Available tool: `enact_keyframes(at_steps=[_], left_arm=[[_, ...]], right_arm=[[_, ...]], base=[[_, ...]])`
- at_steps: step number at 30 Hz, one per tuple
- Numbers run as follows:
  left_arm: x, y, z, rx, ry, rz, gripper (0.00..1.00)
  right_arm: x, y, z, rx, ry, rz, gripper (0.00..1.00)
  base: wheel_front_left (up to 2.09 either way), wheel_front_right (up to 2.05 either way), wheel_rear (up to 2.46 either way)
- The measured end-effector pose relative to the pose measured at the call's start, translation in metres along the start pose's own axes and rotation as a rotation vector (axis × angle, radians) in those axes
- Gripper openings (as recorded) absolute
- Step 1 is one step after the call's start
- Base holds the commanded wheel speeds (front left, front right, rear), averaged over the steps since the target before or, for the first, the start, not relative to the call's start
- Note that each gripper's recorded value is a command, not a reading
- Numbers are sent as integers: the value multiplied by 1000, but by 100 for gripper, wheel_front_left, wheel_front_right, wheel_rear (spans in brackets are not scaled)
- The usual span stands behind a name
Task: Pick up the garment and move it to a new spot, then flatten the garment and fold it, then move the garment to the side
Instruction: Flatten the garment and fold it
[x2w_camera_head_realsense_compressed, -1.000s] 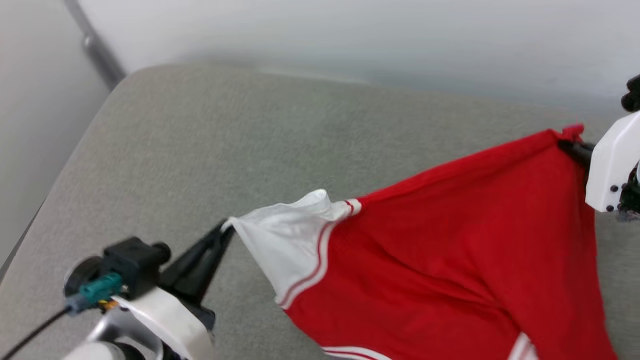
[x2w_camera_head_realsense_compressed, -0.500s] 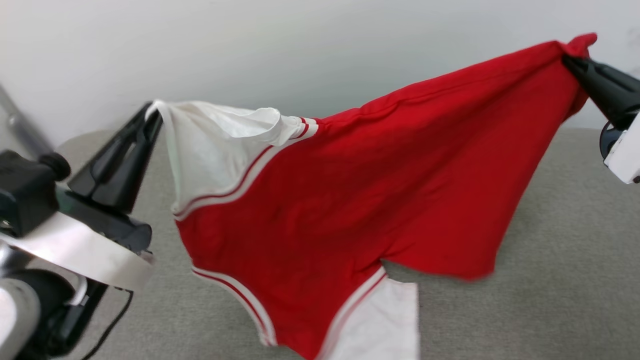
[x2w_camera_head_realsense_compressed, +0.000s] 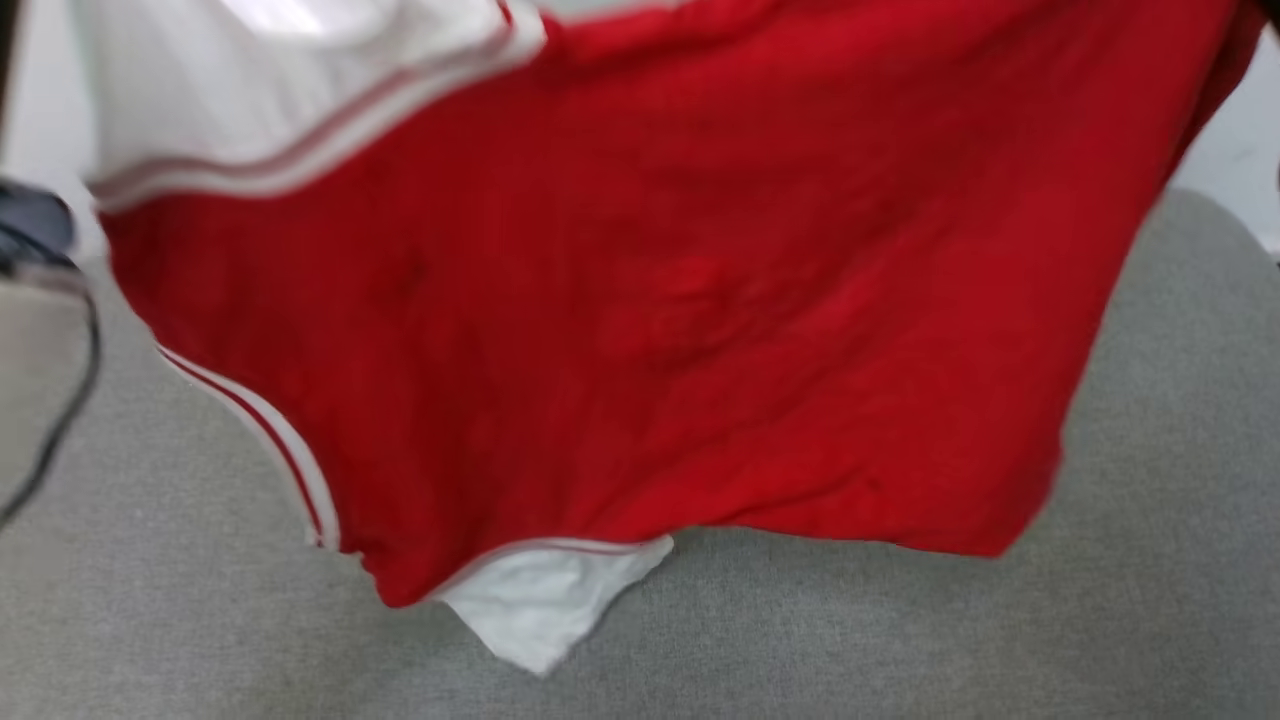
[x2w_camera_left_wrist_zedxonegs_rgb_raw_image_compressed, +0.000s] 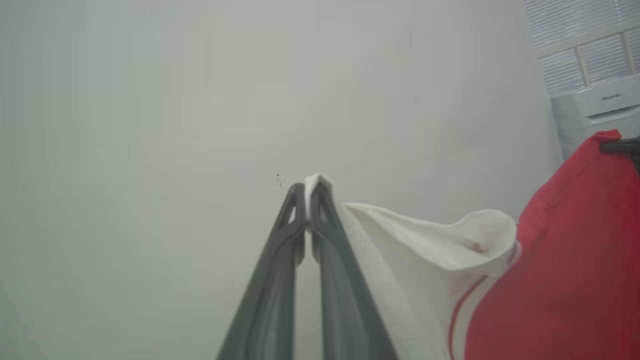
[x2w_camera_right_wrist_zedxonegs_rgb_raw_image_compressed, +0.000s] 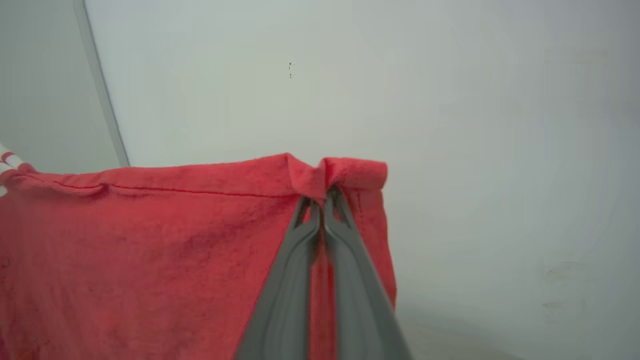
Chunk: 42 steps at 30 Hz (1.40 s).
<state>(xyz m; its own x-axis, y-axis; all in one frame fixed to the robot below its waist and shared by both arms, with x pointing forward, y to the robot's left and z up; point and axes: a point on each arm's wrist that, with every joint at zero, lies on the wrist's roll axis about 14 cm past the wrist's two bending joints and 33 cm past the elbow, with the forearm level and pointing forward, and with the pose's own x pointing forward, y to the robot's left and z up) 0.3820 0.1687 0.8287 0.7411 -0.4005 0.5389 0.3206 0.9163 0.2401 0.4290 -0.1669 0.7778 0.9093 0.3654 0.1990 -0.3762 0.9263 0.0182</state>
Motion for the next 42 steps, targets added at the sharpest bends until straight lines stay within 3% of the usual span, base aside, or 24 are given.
enact_keyframes(at_steps=[8,17,20,31,37,42], left_arm=[[61,45,-6,26,-87,29,0],[139,104,-64,-26,-97,114,0],[159,121,-88,23,-89,145,0],[200,146,-193,0,-37,217,0],[184,138,-263,-34,74,224,0],[145,117,-317,-103,196,219,0]], right_arm=[[48,-16,17,-74,-105,-22,0],[138,-57,-19,-78,-89,-96,0],[168,-68,-49,-84,-53,-111,0],[240,-107,-144,-88,-15,-169,0],[257,-90,-203,-57,21,-131,0],[238,-74,-258,34,110,-117,0]], base=[[0,0,0],[0,0,0],[0,0,0],[0,0,0],[0,0,0],[0,0,0]])
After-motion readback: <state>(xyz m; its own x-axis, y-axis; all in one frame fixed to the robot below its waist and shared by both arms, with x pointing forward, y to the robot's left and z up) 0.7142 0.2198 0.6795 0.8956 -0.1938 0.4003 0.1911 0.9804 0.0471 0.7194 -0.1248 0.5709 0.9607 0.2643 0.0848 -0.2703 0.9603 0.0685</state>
